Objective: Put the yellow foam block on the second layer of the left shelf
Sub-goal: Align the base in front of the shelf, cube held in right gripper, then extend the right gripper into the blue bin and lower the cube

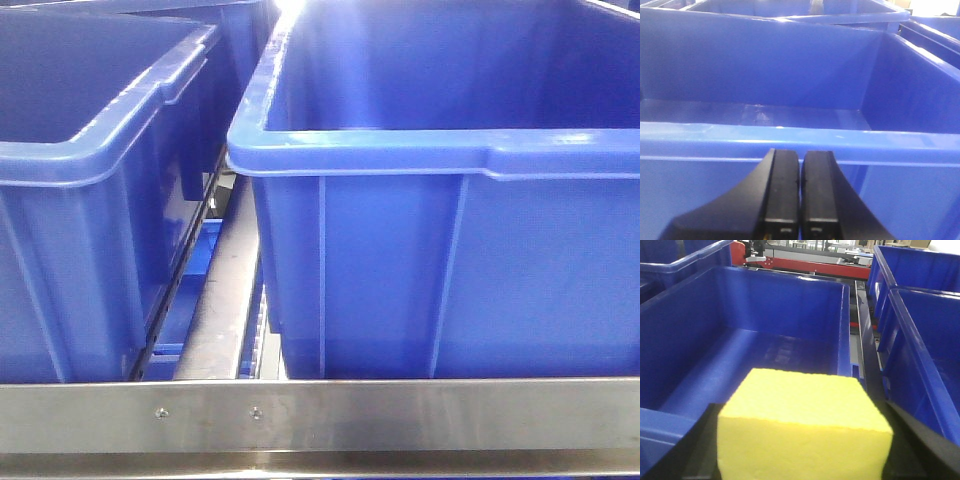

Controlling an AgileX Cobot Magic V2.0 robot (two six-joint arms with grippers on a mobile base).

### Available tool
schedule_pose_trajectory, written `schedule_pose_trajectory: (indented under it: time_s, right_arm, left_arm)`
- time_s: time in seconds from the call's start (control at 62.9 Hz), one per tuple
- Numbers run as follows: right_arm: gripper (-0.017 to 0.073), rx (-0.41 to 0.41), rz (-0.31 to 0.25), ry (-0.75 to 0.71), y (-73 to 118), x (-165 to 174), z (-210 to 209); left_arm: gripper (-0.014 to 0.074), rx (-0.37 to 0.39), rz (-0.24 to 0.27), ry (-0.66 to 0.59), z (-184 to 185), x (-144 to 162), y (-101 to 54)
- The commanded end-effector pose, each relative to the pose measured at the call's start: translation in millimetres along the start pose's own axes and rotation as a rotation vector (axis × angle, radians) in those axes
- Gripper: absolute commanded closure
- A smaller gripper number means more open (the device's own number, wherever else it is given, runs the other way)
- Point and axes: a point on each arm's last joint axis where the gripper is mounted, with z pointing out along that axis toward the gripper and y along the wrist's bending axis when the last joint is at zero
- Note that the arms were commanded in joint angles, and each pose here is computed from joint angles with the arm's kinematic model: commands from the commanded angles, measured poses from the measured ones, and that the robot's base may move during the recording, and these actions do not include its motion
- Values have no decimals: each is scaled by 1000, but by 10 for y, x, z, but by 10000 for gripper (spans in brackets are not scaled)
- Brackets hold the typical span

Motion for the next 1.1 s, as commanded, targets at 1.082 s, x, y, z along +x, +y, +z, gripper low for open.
schedule_pose_trajectory:
  time_s: [1.082]
  right_arm:
    - [278,-235,-126,678,776,-453,3186]
  left_arm:
    - [457,19,-11,-71,-2,8,-11]
